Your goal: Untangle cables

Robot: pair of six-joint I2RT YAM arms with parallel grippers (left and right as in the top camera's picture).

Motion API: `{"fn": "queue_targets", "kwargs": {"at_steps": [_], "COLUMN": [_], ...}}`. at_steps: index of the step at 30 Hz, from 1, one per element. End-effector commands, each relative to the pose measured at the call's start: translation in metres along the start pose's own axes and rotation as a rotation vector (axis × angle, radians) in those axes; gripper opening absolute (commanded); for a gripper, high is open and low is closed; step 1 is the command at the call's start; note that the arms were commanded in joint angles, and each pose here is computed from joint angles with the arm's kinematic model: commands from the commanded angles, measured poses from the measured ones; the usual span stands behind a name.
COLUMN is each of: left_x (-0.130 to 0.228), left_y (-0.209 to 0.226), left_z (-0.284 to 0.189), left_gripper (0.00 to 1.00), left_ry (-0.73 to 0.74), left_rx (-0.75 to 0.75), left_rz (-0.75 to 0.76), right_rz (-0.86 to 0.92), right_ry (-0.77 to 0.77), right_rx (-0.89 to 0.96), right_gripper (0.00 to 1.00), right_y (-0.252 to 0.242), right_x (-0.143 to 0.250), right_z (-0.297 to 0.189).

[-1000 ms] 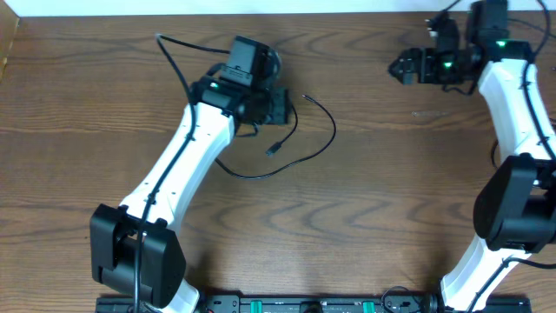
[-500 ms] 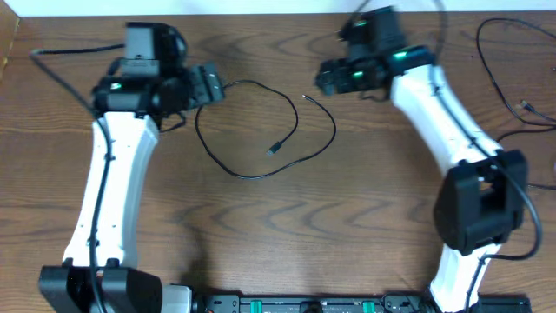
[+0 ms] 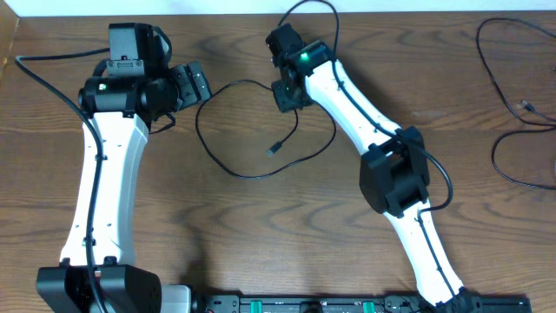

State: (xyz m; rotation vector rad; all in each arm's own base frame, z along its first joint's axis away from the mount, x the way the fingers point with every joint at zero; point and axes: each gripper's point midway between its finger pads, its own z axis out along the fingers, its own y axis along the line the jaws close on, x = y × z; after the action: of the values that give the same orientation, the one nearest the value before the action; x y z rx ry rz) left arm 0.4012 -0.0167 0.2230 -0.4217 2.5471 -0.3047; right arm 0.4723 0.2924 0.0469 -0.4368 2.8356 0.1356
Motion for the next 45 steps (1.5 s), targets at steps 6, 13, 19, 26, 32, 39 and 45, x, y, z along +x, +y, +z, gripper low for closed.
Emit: {"fn": "queue_targets", "kwargs": {"at_steps": [6, 13, 19, 26, 32, 39, 45], "left_x": [-0.003, -0.002, 0.002, 0.002, 0.002, 0.002, 0.001], "left_y": [0.004, 0.005, 0.006, 0.006, 0.006, 0.006, 0.006], "left_z": [-0.002, -0.002, -0.001, -0.001, -0.001, -0.001, -0.001], "left_gripper": [0.93, 0.93, 0.93, 0.93, 0.93, 0.93, 0.93], "left_ry": [-0.009, -0.005, 0.009, 0.009, 0.008, 0.008, 0.008], "left_rx": [-0.024, -0.025, -0.03, -0.03, -0.03, -0.03, -0.03], "left_rz": [-0.001, -0.001, -0.003, -0.003, -0.003, -0.003, -0.003], "right_rz": [0.115, 0.171, 0.184, 0.047, -0.132, -0.107, 0.004], "right_ry": [0.114, 0.191, 0.249, 0.2, 0.087, 0.137, 0.194], "right_rx": [0.097, 0.122, 0.146, 0.104, -0.037, -0.008, 0.04], "right_gripper": [0.34, 0.32, 0.13, 0.01, 0.01, 0.01, 0.01], "right_y": [0.005, 0.014, 0.012, 0.0, -0.016, -0.081, -0.143], "right_x": [0.034, 0.059, 0.075, 0.052, 0.01, 0.015, 0.027], "right_z": [0.024, 0.037, 0.049, 0.035, -0.022, -0.052, -0.054]}}
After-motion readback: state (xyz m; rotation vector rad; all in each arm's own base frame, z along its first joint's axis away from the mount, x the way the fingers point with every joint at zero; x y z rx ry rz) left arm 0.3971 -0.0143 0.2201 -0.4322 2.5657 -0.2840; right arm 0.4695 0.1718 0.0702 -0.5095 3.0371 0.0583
